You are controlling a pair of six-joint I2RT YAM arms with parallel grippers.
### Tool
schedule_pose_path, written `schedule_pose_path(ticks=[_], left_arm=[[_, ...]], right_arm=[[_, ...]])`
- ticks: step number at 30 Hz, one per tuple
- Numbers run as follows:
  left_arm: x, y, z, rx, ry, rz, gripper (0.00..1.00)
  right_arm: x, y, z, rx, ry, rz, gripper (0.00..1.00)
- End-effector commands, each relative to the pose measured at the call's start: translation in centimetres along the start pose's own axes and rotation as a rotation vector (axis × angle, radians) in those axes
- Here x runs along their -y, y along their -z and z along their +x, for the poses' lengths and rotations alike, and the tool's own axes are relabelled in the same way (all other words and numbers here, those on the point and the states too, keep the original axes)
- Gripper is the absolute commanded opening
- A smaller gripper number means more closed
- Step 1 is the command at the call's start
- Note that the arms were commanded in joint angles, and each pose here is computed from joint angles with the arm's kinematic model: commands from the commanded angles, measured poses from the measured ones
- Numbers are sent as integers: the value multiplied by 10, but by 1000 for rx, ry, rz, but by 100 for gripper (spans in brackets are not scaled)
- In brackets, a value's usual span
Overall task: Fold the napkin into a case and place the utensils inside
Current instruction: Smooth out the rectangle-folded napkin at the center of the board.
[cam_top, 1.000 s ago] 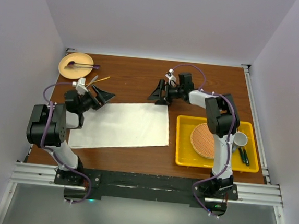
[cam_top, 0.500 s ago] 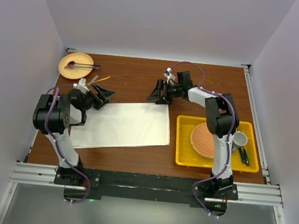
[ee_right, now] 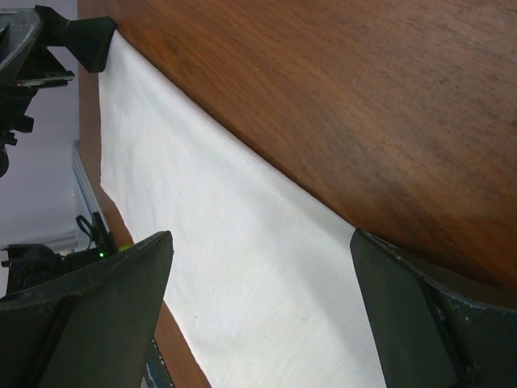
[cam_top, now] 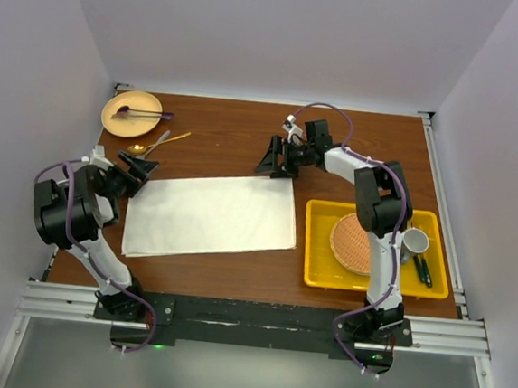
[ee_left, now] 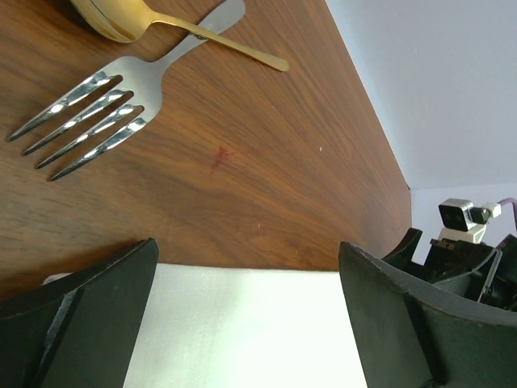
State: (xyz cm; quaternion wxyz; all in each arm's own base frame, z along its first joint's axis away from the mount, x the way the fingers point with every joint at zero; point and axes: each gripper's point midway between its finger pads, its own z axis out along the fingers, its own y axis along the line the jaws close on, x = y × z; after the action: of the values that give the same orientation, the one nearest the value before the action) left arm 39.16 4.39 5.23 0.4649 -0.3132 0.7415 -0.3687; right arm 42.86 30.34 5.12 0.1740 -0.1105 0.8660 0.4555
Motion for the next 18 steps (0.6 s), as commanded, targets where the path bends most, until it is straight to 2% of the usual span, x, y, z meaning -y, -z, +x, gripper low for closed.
schedule_pose_path(ticks=[1,6,9,11,12,13,15,16,18], left_arm=[[2,10,-6,-13,-65,28,100],[38,18,-17,-27,-147,137,100],[60,25,-30,-28,-288,165,100],[62,30,-30,-52,-411,133,100],[60,32,-27,-93,-424,100,100],[62,34,-32,-87,-548,87,100],[62,36,-20,-166,-636,51,100],[63,38,-21,-172,-742,43,100],[65,42,-10,-222,-864,29,100]], right_arm=[[50,-9,12,-20,-9,166,98],[36,-14,-6,11,62,147,98],[19,-21,-24,42,136,128,98],[14,-32,-36,58,164,116,98],[14,-36,-39,58,171,119,98],[13,-39,-43,63,183,123,98],[8,-40,-60,94,220,134,98],[4,-38,-62,94,224,133,98],[-10,-25,-78,124,275,142,98]])
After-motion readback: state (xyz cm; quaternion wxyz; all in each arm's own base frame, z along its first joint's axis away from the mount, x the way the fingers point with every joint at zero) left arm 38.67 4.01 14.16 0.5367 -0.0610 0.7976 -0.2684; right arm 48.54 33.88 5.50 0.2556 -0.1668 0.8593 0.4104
